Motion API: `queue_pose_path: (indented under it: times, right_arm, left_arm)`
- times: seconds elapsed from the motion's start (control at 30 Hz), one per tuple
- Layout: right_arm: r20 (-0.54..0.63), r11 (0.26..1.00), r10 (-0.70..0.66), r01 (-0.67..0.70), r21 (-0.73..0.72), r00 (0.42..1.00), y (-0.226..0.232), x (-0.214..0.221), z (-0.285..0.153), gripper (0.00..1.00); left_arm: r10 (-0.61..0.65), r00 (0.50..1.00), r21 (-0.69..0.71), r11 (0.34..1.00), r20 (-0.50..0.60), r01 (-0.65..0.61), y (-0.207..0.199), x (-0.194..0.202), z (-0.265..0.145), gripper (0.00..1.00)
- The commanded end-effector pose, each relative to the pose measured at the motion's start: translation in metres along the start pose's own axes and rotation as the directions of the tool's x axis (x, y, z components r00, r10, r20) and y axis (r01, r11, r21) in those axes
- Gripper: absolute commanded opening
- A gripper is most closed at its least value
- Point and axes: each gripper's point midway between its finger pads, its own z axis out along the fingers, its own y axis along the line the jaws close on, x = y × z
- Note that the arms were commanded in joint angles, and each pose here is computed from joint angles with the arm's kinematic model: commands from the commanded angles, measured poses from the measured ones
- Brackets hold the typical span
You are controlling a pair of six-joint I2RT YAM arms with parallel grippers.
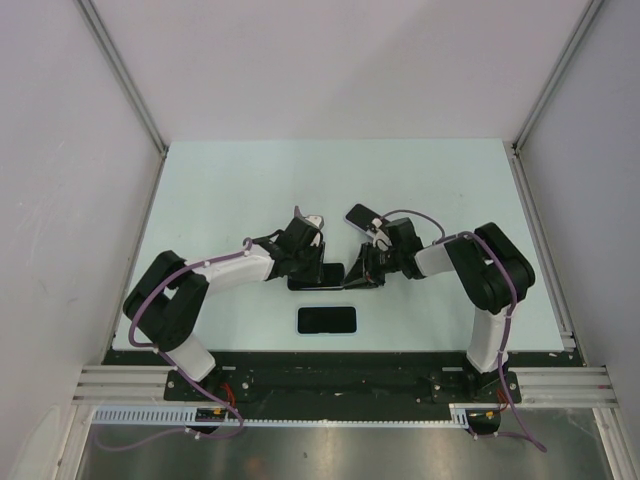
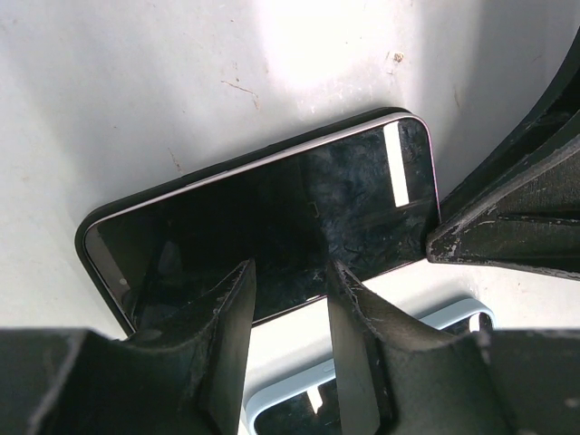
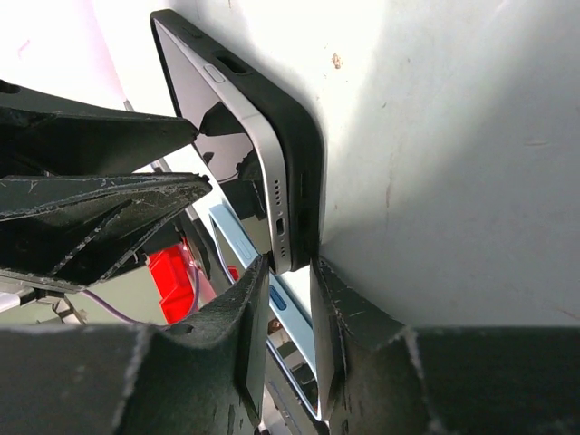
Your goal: Put the phone into the phone case
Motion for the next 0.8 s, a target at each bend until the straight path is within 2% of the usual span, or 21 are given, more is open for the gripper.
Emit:
queue_pose_path:
  times: [0.0,0.2,0.4,0.77]
  right_arm:
    - [0.016,0.996,0.005,-0.006,0.087,1.000,-0.022,-0.004,0.009,0.26]
    - [0.009,0.976,-0.036,0.033,0.217,0.999,-0.034,-0.004,0.014,0.21]
    - [-0.043,0.911,-0.084,0.095,0.402,0.996,-0.057,0.003,0.020,0.19]
    - [-0.122,0.704,-0.152,0.194,0.683,0.981,-0.096,0.009,0.006,0.18]
  left_arm:
    - [-0.003,0.995,-0.044,0.999,-0.097,-0.002,0.011,0.033,0.005,0.43]
    - [0.001,0.994,-0.052,0.999,-0.114,-0.007,0.013,0.038,0.009,0.43]
    - [0.007,0.992,-0.050,0.999,-0.123,-0.014,0.011,0.040,0.011,0.43]
    - [0.022,0.990,-0.050,0.998,-0.142,-0.029,0.009,0.046,0.014,0.43]
